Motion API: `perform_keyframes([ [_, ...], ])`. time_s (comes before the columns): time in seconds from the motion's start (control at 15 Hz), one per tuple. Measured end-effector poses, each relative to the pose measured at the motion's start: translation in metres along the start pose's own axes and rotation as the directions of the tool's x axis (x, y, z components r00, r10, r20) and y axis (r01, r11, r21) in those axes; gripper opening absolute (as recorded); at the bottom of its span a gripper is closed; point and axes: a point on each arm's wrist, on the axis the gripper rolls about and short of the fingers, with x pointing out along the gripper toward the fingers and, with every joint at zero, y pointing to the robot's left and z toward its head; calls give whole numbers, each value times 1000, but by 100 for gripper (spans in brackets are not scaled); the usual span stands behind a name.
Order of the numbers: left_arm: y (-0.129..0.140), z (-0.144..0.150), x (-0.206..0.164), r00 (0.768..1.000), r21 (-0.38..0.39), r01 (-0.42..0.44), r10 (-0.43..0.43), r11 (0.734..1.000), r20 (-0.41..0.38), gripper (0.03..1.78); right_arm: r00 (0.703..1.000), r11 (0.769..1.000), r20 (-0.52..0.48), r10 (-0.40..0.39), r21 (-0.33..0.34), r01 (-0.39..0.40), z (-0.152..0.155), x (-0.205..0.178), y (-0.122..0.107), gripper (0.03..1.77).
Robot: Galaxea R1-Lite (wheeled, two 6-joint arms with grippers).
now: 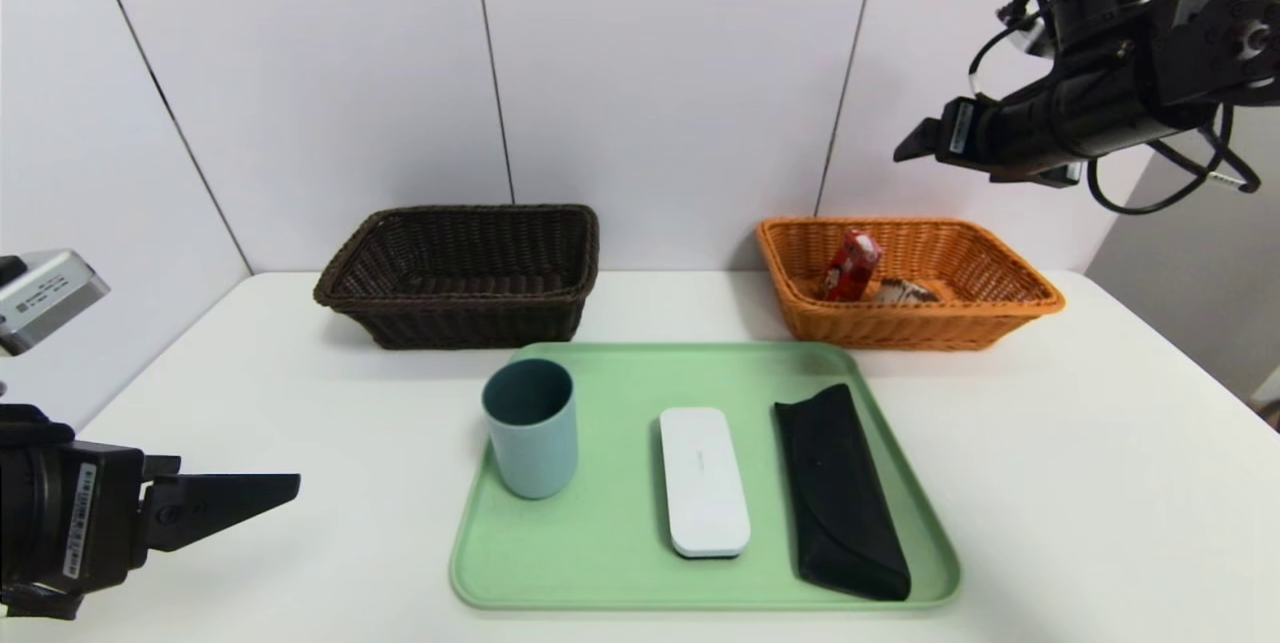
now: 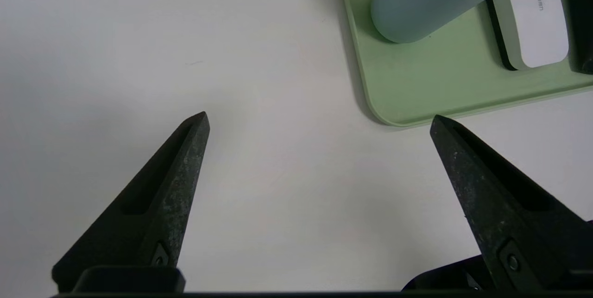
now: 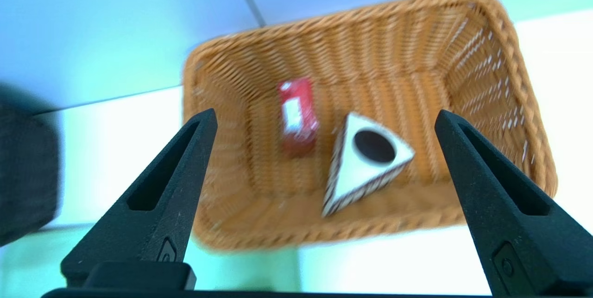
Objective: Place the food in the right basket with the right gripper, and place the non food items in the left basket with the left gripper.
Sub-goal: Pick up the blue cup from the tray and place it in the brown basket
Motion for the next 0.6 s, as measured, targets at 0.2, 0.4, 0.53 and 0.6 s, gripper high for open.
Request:
perform_keyframes([
  [0.2, -1, 5, -1, 1000, 2, 4, -4, 1000, 11, 169, 993, 996, -103, 51, 76, -43, -12, -32, 15, 166],
  [0.4, -3, 11, -1, 1000, 4, 7, -7, 1000, 24, 169, 962, 987, -243, 122, 128, -92, -29, -64, 30, 167],
  [0.53, -3, 13, -1, 1000, 5, 8, -9, 1000, 27, 169, 948, 986, -290, 129, 140, -91, -36, -79, 35, 168],
  [0.6, -5, 13, -1, 999, 12, 19, -19, 1000, 31, 169, 940, 986, -315, 127, 145, -84, -40, -84, 36, 169],
])
